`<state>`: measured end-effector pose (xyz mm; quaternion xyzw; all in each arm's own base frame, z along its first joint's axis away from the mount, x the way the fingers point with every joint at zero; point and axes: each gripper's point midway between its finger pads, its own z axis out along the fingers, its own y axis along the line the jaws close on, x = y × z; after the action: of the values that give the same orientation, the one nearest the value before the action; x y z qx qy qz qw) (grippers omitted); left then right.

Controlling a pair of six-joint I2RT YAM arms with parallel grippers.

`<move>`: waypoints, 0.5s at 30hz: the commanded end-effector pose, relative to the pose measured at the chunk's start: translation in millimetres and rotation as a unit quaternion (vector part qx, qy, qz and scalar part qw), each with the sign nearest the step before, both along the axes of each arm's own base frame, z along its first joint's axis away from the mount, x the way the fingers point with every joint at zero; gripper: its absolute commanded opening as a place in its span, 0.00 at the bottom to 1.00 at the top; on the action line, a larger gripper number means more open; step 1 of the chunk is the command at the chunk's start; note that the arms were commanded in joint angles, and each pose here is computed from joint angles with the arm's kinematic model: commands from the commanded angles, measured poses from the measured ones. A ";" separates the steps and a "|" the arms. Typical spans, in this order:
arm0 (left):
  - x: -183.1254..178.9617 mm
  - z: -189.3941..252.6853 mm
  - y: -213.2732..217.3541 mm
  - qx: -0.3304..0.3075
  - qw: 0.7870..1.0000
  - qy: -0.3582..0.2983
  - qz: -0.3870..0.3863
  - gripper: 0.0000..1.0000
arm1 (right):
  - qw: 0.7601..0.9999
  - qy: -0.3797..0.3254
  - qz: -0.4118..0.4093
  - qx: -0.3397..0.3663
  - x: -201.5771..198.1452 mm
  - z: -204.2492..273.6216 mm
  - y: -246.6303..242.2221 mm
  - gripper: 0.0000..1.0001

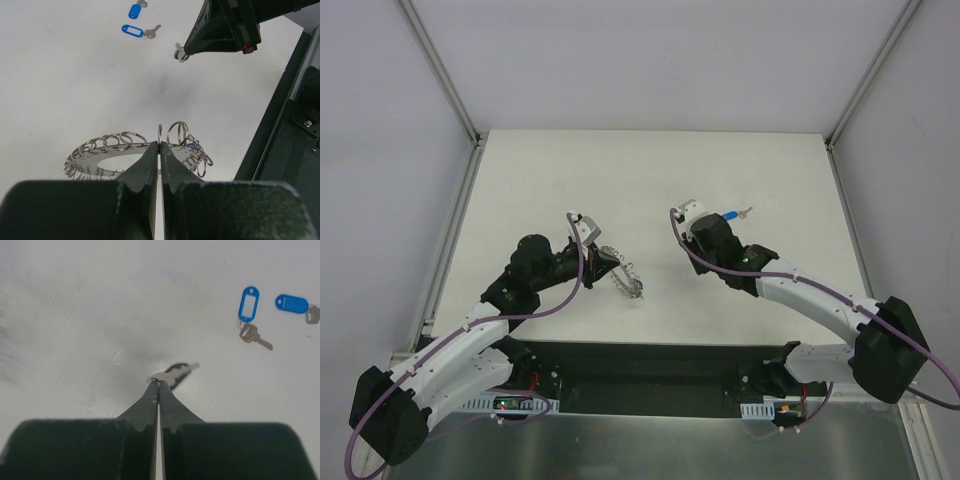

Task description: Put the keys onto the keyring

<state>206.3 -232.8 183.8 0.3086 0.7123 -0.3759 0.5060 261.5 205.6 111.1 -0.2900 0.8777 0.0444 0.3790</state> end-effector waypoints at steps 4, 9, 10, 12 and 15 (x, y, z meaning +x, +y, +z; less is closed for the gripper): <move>6.1 52.5 -6.1 -0.008 0.999 -0.042 -0.010 0.00 | 0.988 -0.113 0.043 0.093 20.8 62.0 27.4 0.01; 5.2 58.1 -10.1 0.003 0.999 -0.031 -0.025 0.00 | 0.971 -0.143 0.087 0.170 21.7 85.4 44.5 0.01; 2.5 61.6 -10.8 0.008 0.999 -0.032 -0.035 0.00 | 0.968 -0.143 0.100 0.178 20.2 87.7 48.6 0.01; 0.4 64.4 -11.7 0.012 0.998 -0.036 -0.045 0.00 | 0.959 -0.155 0.127 0.198 17.4 98.9 58.5 0.01; -3.3 72.1 -12.7 0.027 0.995 -0.065 -0.072 0.00 | 0.947 -0.171 0.160 0.219 12.6 112.5 66.3 0.01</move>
<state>210.4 -238.5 223.1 0.3431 0.7123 -0.3659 0.4909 278.9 246.8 176.1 -0.3091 0.7841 0.1766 0.5084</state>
